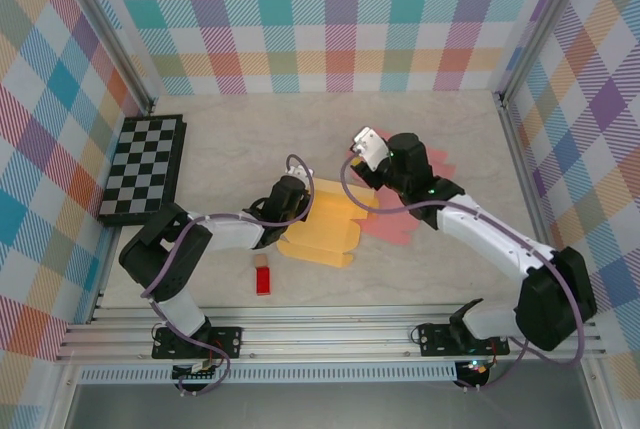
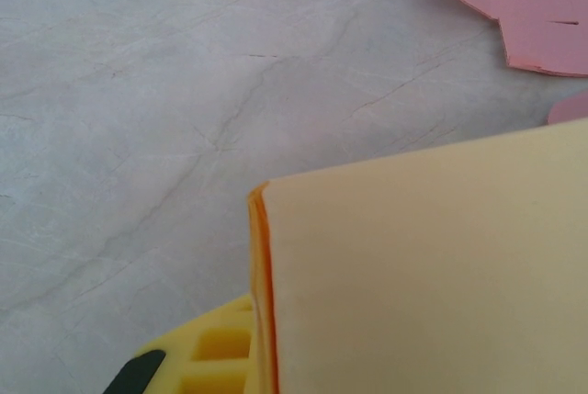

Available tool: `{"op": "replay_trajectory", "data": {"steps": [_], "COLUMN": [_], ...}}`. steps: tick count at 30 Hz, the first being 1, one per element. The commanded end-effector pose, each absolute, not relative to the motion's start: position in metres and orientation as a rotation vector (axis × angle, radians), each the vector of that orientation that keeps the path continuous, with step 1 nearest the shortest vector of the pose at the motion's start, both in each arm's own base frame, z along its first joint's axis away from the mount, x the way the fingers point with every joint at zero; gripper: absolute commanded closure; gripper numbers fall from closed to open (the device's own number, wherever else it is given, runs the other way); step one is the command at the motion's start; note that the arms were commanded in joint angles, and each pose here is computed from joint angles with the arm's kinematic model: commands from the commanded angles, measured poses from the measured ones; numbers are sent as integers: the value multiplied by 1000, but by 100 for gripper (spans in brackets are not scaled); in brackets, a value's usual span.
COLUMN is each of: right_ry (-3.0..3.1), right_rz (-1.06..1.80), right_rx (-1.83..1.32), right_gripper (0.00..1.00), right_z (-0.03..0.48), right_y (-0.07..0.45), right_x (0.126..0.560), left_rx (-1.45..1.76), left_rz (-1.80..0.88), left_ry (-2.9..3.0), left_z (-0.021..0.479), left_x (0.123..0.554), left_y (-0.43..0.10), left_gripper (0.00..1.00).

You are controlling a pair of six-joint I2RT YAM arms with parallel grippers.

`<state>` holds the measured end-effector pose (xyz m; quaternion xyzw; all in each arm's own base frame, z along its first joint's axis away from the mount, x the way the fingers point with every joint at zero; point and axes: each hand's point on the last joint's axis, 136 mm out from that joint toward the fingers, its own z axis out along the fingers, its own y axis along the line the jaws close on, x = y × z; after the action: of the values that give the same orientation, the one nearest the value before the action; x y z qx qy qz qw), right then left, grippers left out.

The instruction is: Fold the paper box

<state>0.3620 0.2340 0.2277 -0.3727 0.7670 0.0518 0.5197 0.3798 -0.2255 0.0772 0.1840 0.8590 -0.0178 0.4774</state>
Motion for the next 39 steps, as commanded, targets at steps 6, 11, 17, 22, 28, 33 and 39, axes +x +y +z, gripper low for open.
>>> {"op": "replay_trajectory", "data": {"steps": [6,11,17,22,28,33,39], "right_ry": [2210,2254,2319,2351,2378,2380,2380], "right_rz": [392,430,442,463,490,527,548], "right_rx": [-742,-735,-758,-742,-740,-748,-739], "right_gripper": [54,53,54,55,56,57,58], "right_z": [150,132,111,103,97,95,96], "right_y": [251,249,249,244,242,245,247], "right_x": [349,345,341,344,342,337,336], "left_rx": [543,547,551,564,538,493,420], "left_rz": [-14,-26,-23,-70,-103,-78,23], "left_ry": [2115,2137,2158,2170,2186,2195,2216], "left_z": [60,53,44,40,37,34,28], "left_x": [374,374,373,371,372,381,397], "left_y": [-225,-228,-227,-229,-226,-221,-213], "left_gripper": [94,90,85,80,66,64,82]}}
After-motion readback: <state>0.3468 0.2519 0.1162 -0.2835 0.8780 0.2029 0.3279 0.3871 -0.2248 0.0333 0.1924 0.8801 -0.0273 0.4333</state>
